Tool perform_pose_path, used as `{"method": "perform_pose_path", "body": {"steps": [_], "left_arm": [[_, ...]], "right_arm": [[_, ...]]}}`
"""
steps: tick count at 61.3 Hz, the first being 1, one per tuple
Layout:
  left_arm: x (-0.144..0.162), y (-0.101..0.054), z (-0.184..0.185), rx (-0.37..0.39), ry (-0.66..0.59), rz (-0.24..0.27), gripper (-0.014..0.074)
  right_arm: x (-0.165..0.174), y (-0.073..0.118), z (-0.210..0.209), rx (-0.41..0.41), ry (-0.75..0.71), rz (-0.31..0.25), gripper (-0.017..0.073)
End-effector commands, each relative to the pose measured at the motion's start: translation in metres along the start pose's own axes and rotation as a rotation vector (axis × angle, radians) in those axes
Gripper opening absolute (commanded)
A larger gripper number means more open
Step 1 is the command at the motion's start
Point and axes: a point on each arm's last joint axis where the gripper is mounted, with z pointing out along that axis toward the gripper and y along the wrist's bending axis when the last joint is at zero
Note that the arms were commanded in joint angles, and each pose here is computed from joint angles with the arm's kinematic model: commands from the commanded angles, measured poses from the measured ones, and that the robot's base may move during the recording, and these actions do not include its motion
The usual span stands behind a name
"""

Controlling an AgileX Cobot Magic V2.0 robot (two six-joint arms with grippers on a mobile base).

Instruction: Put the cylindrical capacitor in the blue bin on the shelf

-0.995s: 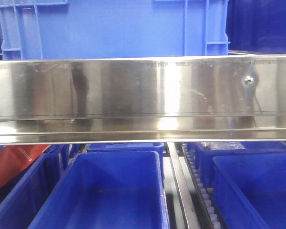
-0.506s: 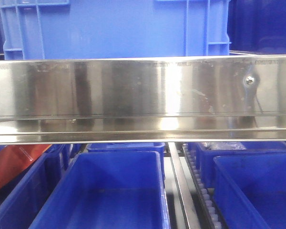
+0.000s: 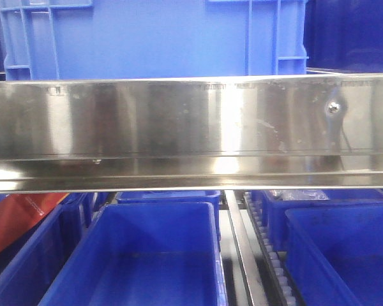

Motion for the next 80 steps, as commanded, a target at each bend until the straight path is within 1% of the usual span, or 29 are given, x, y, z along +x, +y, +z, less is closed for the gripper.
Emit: {"method": "perform_pose_path", "body": {"steps": [1, 3, 5, 68, 72, 75, 80], "left_arm": [[0.0001, 0.0001, 0.0005, 0.002, -0.108, -0.011, -0.0111], [0.0058, 0.0003, 0.0009, -0.001, -0.045, -0.011, -0.0111], [0.0064, 0.0003, 0.001, -0.002, -0.038, -0.011, -0.0111], [0.0064, 0.0003, 0.001, -0.002, -0.038, -0.011, -0.0111], [0.0064, 0.0003, 0.001, -0.002, -0.038, -0.011, -0.0111], [0.0064, 0.0003, 0.001, -0.002, -0.038, -0.011, -0.0111], [0.0064, 0.0003, 0.001, -0.002, -0.038, -0.011, -0.0111]], "right_arm": [[-0.0018, -0.0008, -0.001, 0.012, -0.026, -0.009, -0.0162], [-0.0018, -0.0008, -0.001, 0.012, -0.026, -0.009, -0.0162], [-0.0018, -0.0008, -0.001, 0.012, -0.026, -0.009, -0.0162], [-0.0021, -0.0008, -0.0014, 0.013, -0.029, -0.009, -0.0162], [-0.0025, -0.0001, -0.0014, 0.004, -0.035, 0.011, -0.0162], [-0.002, -0.0007, -0.0004, 0.014, -0.047, 0.012, -0.0162], [0.0018, -0.0034, 0.002, 0.056, -0.093, 0.015, -0.0162]]}}
